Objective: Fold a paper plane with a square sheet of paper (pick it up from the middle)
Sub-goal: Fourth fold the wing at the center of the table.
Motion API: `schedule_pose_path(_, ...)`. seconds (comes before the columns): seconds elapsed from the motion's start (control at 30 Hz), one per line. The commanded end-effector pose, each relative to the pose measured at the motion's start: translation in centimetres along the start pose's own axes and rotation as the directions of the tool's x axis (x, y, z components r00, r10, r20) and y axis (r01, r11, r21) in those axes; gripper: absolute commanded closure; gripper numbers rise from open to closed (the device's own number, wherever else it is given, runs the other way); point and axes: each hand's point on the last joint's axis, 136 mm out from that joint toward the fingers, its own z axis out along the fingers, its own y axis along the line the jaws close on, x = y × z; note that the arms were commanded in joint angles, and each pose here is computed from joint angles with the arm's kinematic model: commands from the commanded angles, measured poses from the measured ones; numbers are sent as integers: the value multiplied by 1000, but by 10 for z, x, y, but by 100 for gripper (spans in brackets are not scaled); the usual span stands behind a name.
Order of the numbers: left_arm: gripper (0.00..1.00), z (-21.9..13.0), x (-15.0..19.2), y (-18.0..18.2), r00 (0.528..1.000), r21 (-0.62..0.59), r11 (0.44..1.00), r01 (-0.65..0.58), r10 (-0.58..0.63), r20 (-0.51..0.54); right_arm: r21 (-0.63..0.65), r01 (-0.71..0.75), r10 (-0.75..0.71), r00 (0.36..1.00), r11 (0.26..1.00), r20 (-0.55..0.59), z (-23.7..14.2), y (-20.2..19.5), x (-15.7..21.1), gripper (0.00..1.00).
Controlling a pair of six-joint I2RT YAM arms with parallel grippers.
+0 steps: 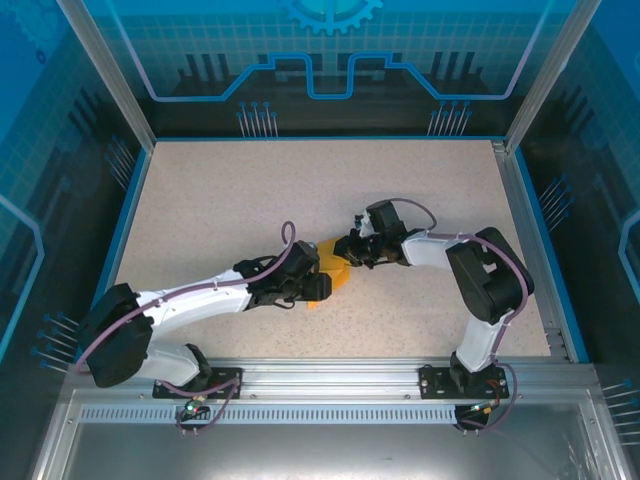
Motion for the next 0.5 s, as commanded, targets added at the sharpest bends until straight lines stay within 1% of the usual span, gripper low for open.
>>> schedule_pose_path(0.0,42,-4,0,0,999,-3,999,-37,37,16,-25,39,-40,998,999,-39,1,11,2,77)
schedule_pose_path(0.1,40,0,6,-4,998,-9,998,-64,64,4,-38,55,-57,996,998,-65,0,14,5,75)
schedule_pose_path(0.2,39,8,13,-8,994,-46,993,-107,107,-7,-35,61,-63,995,998,-80,0,14,7,73)
schedule_pose_path(0.33,38,18,14,-6,988,-148,977,-155,154,-21,-30,57,-59,994,998,-88,-1,11,6,72)
schedule_pose_path(0.47,38,24,11,1,986,-252,954,-163,166,-9,-28,54,-56,994,998,-93,-1,9,5,72)
